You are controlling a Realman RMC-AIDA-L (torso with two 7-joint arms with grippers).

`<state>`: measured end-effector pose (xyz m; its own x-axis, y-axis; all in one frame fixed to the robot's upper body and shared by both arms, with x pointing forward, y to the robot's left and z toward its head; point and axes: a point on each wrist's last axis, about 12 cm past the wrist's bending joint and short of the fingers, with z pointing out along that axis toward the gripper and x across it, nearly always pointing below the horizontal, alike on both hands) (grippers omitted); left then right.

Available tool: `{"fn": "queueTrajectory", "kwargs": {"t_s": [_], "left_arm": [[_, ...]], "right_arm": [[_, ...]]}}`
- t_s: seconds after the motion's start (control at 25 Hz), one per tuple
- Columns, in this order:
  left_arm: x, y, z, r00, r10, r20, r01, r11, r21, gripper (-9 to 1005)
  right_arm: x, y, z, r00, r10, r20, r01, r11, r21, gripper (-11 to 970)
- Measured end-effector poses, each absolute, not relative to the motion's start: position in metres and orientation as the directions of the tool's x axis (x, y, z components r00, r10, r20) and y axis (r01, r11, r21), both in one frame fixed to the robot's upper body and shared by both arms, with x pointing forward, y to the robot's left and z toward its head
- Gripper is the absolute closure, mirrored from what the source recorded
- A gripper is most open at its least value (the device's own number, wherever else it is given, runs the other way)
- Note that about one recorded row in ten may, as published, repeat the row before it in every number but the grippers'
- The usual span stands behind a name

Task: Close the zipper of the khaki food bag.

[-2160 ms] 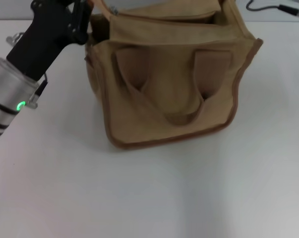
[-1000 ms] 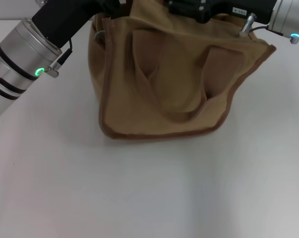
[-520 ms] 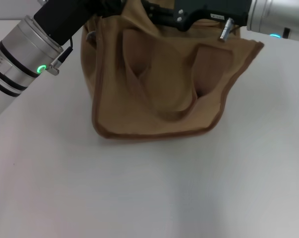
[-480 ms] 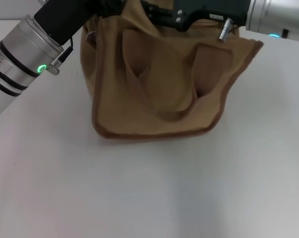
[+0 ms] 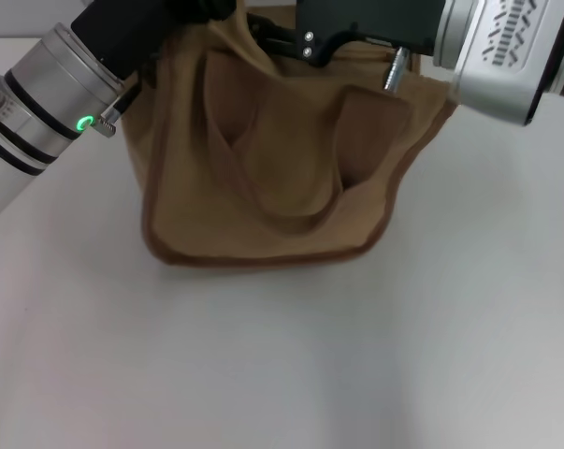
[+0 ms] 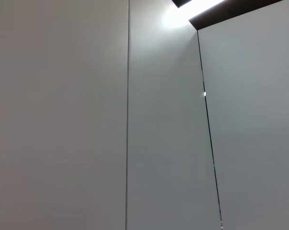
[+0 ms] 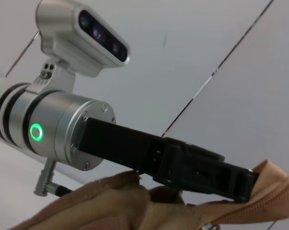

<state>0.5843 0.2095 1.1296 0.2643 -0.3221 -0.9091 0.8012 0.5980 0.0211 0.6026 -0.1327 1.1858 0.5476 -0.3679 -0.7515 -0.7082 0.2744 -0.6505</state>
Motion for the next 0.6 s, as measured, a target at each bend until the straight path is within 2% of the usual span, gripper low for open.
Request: {"fn": "queueTrajectory", "kwargs": {"t_s": [0.6], "left_arm": [[0.5864,0.2077,1.1316,0.267,-0.321,-0.909,0.802,0.596,0.025,968]], "right_arm": [[0.6042,-0.1310,1.1802,0.547,-0.359,-0.756,-0.675,0.345,-0.652,260]]}}
